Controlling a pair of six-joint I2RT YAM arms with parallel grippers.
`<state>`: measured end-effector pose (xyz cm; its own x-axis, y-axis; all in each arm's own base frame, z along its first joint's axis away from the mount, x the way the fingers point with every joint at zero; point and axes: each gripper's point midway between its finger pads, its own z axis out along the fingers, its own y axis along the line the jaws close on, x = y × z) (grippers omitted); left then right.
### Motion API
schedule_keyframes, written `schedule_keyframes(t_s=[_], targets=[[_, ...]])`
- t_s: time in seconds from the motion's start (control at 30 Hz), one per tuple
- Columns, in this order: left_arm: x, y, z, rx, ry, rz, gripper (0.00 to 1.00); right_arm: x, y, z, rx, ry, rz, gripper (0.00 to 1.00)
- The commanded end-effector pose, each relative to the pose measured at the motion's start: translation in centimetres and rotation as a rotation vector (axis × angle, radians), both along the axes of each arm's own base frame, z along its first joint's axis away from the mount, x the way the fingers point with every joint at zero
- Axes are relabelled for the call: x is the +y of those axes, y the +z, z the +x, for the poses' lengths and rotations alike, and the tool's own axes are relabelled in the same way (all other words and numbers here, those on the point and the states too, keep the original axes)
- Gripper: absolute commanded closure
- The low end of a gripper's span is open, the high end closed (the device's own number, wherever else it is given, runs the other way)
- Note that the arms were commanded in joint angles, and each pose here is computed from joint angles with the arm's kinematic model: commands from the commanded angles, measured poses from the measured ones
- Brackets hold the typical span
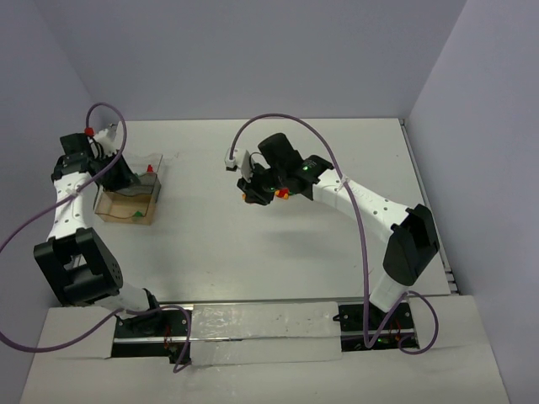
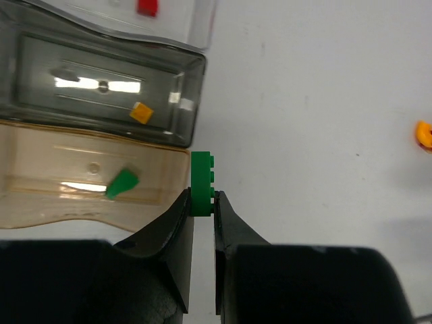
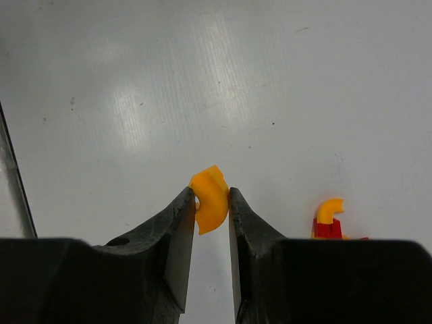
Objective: Sort the legos into containers by color
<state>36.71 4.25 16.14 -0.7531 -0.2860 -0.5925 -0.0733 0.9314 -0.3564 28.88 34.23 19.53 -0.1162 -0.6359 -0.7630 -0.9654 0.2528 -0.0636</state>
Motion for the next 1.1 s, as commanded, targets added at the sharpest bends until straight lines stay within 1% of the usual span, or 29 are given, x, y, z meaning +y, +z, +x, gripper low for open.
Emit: schedule_keyframes(t_s=[0.0,0.17,0.4,0.7,1.07], targets=[[3.8,0.5,-0.6,0.032,0.001,0.169,1.0,1.0,3.0,1.4,-0.063,-0.032,0.076,0.99],[5.5,-0.3,-0.8,0.066,0.001,0.208,1.0,1.3,2.2,1.9,-0.045,-0.052,0.068,0.99],[6.5,-2.3,-1.2,0.132,0.008,0.247,1.0,1.5,1.3,2.4,-0.035,-0.06,0.057,1.0],[6.9,-4.6,-1.2,0.204,0.016,0.24,0.97,1.6,0.8,3.2,-0.023,-0.072,0.059,1.0],[6.8,-6.9,-2.4,0.262,0.023,0.234,0.95,1.4,0.4,4.0,-0.013,-0.084,0.058,1.0]])
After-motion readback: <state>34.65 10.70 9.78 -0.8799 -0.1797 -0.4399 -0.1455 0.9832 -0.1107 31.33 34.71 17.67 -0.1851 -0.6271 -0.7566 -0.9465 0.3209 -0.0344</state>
